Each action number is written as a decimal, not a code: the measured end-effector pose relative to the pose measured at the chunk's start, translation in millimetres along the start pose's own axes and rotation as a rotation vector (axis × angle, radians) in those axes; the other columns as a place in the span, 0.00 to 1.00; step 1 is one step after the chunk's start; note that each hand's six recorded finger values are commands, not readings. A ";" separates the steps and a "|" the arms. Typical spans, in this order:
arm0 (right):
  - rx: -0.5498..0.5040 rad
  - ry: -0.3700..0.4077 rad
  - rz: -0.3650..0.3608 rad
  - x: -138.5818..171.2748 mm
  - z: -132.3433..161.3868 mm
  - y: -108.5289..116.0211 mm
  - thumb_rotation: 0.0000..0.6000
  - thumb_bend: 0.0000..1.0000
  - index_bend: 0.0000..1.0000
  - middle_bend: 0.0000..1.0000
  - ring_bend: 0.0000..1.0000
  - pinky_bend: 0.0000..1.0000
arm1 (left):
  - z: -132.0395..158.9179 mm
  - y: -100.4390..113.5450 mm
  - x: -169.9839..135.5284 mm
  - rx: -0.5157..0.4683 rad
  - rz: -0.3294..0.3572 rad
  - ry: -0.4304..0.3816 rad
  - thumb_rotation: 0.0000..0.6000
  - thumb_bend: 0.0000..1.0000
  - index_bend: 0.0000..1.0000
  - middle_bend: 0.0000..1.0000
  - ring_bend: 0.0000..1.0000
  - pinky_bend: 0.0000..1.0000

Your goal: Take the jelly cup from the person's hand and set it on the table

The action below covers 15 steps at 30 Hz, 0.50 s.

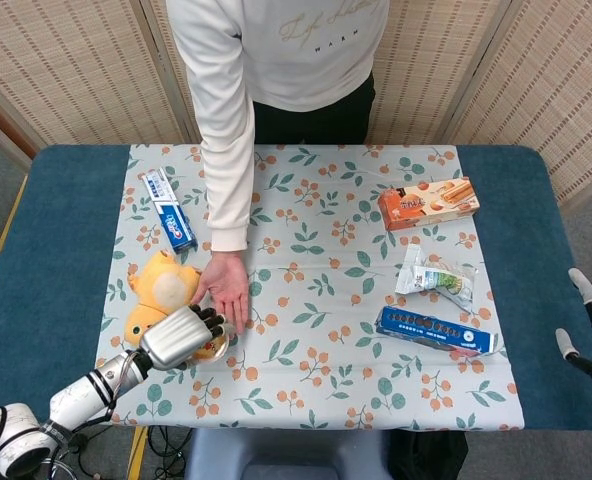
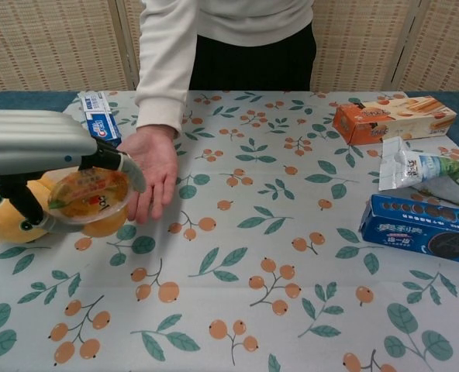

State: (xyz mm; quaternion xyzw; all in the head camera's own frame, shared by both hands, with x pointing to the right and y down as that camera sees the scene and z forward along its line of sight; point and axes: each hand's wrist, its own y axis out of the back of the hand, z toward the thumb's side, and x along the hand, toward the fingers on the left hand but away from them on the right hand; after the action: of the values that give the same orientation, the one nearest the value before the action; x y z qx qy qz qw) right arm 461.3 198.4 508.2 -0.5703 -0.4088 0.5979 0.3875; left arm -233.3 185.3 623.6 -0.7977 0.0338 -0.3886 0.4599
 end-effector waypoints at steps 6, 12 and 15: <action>0.001 -0.004 0.001 0.1 -1.2 -0.2 1.00 0.35 0.09 0.22 0.19 0.41 | 14.2 -18.7 5.6 0.030 -0.037 -0.040 1.00 0.32 0.41 0.32 0.41 0.52; 0.001 -0.007 0.003 0.0 -2.2 -1.0 1.00 0.35 0.09 0.22 0.19 0.41 | 18.9 -32.7 12.8 0.083 -0.048 -0.048 1.00 0.32 0.41 0.32 0.41 0.51; 0.001 -0.008 0.004 -0.1 -2.5 -1.3 1.00 0.35 0.09 0.22 0.19 0.41 | 17.6 -37.7 13.6 0.099 -0.058 -0.038 1.00 0.32 0.38 0.31 0.40 0.50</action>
State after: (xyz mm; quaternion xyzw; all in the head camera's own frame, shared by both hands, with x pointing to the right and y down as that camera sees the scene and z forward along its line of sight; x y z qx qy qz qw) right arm 463.8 198.9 509.4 -0.5687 -0.4089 0.6011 0.3848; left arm -223.8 213.8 655.4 -0.7818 -0.0172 -0.3877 0.4881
